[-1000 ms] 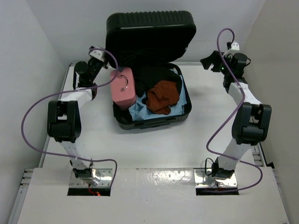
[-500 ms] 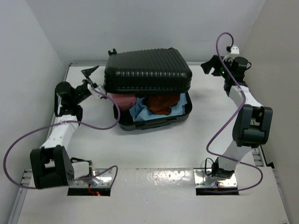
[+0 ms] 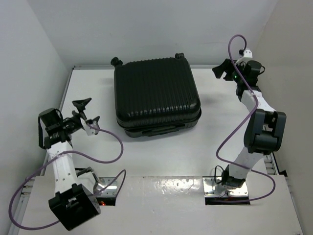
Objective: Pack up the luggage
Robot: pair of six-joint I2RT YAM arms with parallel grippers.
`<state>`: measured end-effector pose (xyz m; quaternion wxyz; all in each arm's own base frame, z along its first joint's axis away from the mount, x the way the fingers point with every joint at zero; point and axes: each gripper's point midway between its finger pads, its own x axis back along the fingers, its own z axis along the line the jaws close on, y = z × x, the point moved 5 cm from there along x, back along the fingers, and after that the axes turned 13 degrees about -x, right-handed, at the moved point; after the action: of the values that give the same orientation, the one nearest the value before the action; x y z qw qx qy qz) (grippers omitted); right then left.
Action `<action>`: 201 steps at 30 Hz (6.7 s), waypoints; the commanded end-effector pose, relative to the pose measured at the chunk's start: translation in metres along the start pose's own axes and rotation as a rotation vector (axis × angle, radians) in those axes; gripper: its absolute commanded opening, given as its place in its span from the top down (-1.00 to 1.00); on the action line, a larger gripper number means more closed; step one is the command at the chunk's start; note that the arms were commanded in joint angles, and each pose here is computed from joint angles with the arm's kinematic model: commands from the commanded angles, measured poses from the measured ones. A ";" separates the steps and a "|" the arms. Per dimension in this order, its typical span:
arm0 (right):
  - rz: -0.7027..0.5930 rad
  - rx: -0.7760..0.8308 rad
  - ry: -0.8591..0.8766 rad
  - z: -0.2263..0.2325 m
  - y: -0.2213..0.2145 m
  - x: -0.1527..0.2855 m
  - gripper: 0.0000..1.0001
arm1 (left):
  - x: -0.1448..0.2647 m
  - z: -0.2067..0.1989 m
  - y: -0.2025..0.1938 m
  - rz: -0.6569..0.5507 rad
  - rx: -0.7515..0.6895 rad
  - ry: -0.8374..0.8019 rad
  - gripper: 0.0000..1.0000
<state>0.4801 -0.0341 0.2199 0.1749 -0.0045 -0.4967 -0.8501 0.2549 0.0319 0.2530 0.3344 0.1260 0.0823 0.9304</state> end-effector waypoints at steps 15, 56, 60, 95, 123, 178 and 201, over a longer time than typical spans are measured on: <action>0.251 0.036 -0.066 0.005 -0.068 -0.018 -0.07 | -0.095 0.022 -0.059 0.291 1.049 0.045 -0.21; 0.550 0.027 0.615 0.167 -0.208 0.048 0.16 | -0.141 -0.026 -0.148 0.491 1.550 0.102 -0.62; 0.495 0.061 0.578 0.153 -0.202 0.062 0.21 | -0.192 -0.033 -0.174 0.439 1.645 0.030 -0.51; 0.303 0.903 1.043 0.177 -0.301 0.119 0.83 | -0.063 0.028 -0.092 0.490 1.775 0.432 -0.99; -0.071 0.687 0.856 0.189 -0.233 0.113 0.53 | -0.143 -0.064 -0.105 0.699 2.090 0.366 -0.10; 0.127 0.357 0.746 0.079 -0.151 0.021 0.02 | -0.209 -0.120 -0.225 0.813 1.662 -0.357 1.00; 0.331 0.123 0.986 0.044 -0.159 -0.032 -0.12 | -0.223 -0.138 -0.240 0.532 1.574 -0.531 1.00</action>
<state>0.4347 0.0846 0.0730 0.5153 0.2821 -0.3817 -0.7136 0.5422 0.0583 0.1084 -0.0269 0.4828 0.6425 0.5944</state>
